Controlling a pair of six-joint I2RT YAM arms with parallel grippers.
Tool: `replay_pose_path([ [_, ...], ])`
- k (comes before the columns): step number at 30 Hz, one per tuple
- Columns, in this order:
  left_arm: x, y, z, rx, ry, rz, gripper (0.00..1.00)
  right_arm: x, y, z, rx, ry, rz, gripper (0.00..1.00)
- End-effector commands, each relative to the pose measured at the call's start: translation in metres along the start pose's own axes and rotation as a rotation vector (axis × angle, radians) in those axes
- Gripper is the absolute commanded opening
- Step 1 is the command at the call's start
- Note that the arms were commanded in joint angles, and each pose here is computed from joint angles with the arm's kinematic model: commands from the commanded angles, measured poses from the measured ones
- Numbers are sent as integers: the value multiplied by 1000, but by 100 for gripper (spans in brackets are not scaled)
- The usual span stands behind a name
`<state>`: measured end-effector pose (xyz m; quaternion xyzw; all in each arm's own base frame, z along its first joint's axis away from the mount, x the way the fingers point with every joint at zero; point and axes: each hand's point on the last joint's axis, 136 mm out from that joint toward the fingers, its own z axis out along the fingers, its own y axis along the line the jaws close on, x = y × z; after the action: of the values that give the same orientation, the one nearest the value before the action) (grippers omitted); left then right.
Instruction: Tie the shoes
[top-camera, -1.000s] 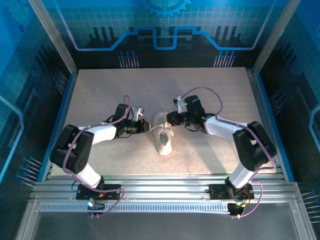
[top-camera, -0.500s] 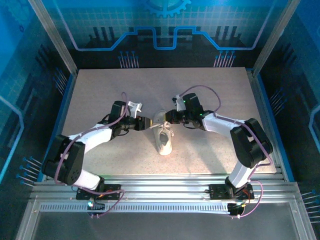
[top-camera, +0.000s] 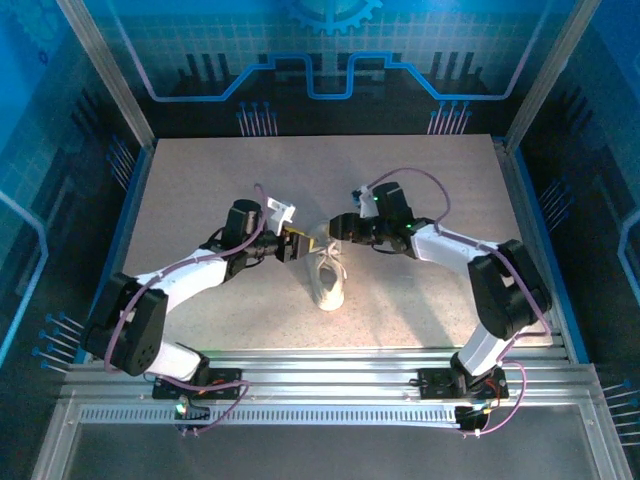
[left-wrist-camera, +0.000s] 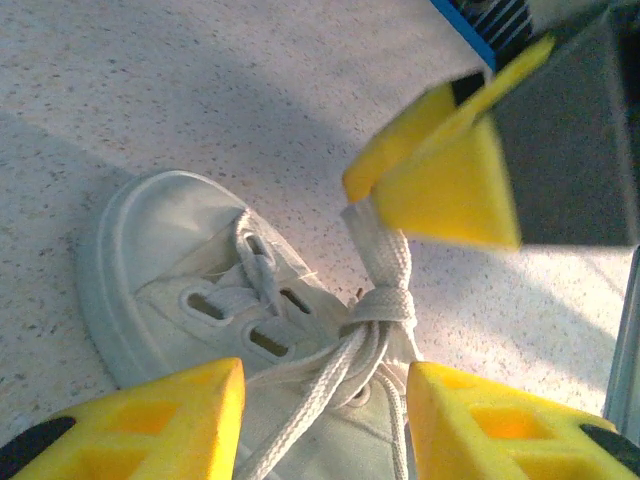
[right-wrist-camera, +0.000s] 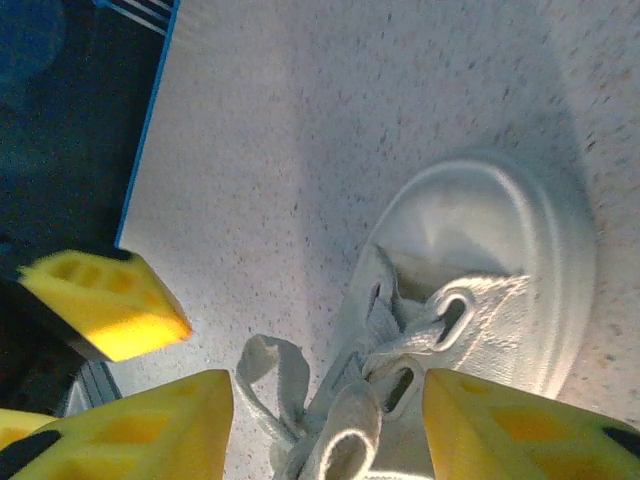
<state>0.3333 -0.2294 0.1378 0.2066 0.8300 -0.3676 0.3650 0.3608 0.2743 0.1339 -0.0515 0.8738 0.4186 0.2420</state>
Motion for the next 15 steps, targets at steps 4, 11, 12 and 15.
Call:
replay_pose_path([
  [4,-8,-23,18,80,23,121,48,-9,1,-24,-44,-18,11,54],
  [11,-4,-26,39,94,72,138,47,1,-4,-3,-97,65,50,55],
  [12,-3,-27,42,101,79,138,46,2,-5,-1,-99,71,55,55],
  [15,-1,-28,48,115,95,135,42,5,-6,5,-113,92,67,54],
])
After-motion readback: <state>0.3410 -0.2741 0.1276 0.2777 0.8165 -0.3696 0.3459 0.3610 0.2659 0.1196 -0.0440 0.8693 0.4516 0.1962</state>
